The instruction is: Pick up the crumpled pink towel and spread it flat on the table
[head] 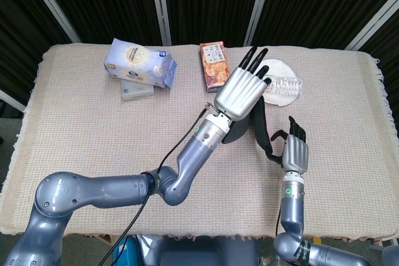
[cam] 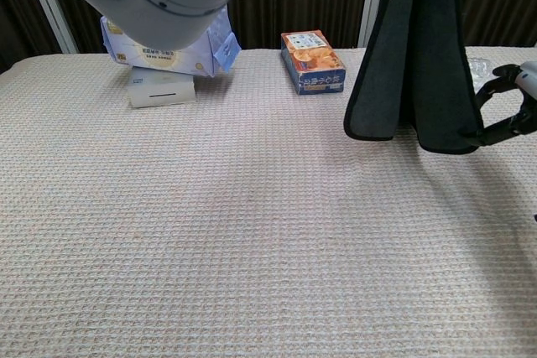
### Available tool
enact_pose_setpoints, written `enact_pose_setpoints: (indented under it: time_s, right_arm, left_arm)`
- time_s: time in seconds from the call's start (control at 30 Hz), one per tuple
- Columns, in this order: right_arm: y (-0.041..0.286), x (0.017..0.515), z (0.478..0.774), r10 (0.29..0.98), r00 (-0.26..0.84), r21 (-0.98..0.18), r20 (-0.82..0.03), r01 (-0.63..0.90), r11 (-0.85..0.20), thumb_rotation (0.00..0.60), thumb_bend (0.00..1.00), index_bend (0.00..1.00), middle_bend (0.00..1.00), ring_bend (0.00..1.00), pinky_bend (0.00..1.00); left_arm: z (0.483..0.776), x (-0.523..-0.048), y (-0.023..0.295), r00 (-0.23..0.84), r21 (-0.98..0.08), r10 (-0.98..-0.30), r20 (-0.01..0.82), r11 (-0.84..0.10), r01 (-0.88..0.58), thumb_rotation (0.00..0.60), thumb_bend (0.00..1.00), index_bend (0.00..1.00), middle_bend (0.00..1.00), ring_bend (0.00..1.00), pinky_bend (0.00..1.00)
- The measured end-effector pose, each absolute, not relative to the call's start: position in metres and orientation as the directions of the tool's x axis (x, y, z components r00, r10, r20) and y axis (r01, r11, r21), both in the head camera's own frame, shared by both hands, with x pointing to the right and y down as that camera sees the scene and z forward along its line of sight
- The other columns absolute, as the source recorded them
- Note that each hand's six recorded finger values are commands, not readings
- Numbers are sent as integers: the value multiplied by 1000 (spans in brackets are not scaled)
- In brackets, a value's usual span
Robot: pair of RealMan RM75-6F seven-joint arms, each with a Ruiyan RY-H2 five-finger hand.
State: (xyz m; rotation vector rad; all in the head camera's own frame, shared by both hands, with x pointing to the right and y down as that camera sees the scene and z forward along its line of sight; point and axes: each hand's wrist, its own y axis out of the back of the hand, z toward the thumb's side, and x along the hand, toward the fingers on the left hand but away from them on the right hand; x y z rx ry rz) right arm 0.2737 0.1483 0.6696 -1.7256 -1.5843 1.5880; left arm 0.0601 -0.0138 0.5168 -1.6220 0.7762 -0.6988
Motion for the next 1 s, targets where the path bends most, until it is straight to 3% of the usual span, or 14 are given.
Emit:
enact_pose_setpoints:
  time_s: [0.33,0.57,1.0]
  right_arm:
    - [154,275,676,825,-212,-787,-524,491,-374,600,414,583,29,0,0]
    - [155,273,676,826,-197,-777,-529,503,-378,600,550,583,29,0,0]
    - [150,268,662,853,-147,-772,-501,521,-364,600,560,591,29,0,0]
  left_arm:
    - [515,65,-12,607,-983,-794,29,-131,-125,600,483,544,297,0,29]
    - [514,64,-13,604,-983,-796,26,-130,-129,600,483,544,297,0,29]
    - [515,43,-17,607,-983,-794,42,-142,-119,600,484,544,292,0,29]
